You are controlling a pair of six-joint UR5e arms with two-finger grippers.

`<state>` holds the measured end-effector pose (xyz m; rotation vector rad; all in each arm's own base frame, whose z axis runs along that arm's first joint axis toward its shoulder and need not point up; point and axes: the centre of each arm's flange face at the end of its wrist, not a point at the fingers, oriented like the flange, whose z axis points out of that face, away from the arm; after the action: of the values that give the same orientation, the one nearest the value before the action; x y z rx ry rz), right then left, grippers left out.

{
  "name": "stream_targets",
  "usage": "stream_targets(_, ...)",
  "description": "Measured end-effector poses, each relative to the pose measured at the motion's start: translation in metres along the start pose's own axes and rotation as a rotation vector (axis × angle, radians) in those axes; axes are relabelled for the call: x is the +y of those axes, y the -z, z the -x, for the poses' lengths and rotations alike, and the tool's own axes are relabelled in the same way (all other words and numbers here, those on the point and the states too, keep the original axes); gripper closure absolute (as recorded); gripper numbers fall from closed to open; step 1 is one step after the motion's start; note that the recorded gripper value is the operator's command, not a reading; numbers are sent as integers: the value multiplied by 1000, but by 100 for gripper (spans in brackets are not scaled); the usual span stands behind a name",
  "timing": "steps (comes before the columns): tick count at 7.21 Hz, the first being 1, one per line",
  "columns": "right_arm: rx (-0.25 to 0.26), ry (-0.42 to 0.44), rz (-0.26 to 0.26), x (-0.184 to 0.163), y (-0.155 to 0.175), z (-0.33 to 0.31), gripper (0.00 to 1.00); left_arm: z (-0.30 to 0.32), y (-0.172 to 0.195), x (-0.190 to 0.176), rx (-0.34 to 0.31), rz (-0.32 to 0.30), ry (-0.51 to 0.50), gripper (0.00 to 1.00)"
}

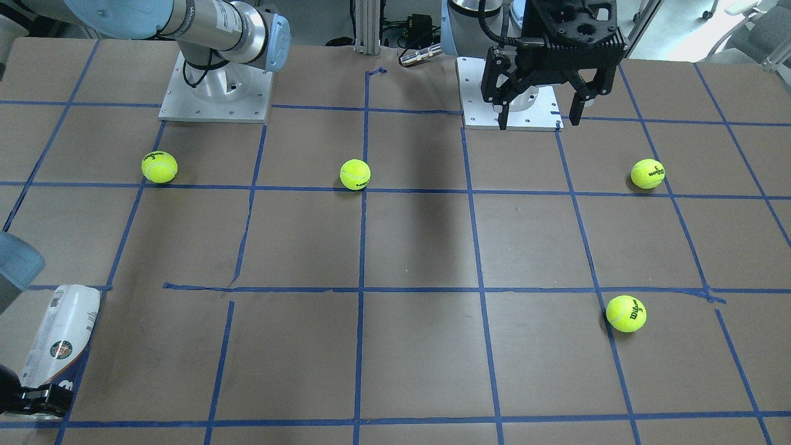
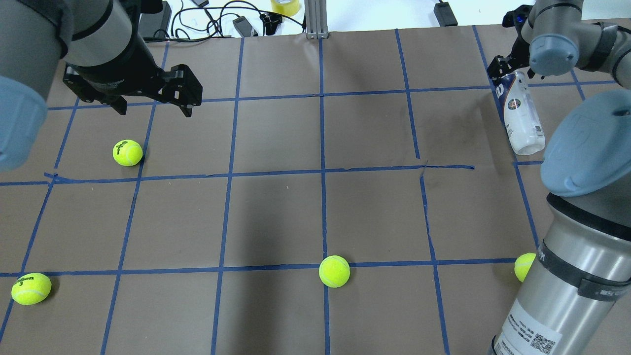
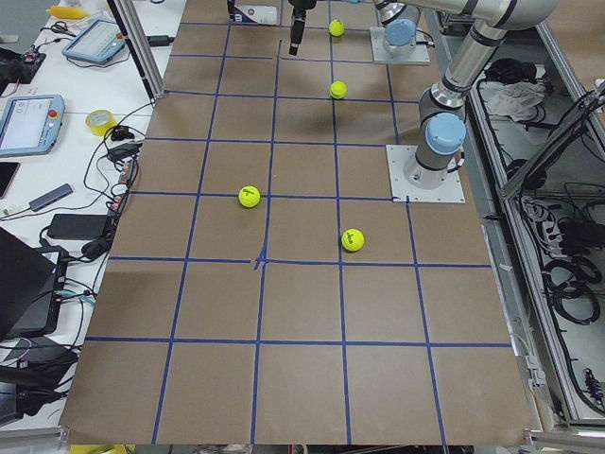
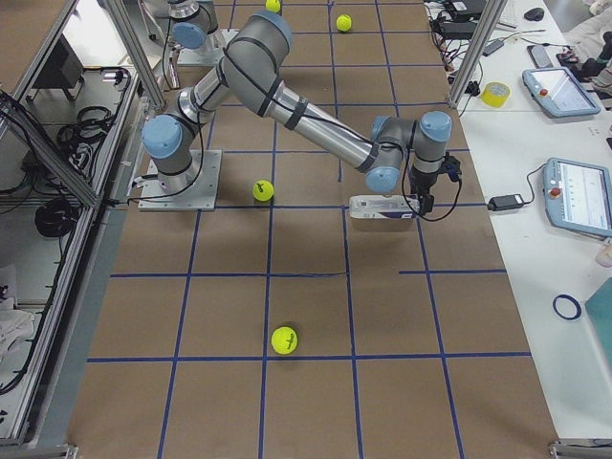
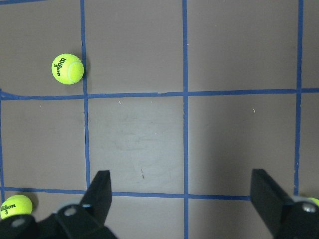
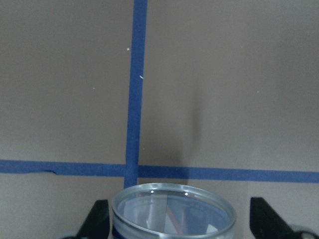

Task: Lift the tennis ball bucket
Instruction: 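Lift the can with the right gripper and carry it toward the table center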

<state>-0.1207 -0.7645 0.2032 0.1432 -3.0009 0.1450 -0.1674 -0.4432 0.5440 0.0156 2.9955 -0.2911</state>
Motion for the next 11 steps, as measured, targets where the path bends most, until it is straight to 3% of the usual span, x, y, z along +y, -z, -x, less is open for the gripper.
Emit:
stream_targets(2,-15,-5,38,9,-26,-3,2,0,0,0,0,0,0,0)
stream_targets(5,-19,-13,50,13,-33,-6,34,0,0,0,0,0,-1,0)
stream_targets(9,-3,-22,19,10,-7,-10,34,0,0,0,0,-1,0,0)
stream_targets(10,-9,-20,1,9,7,-10,37,0,0,0,0,-1,0,0)
stream_targets(11,-48,0,-21,9,30,-4,44,0,0,0,0,0,0,0)
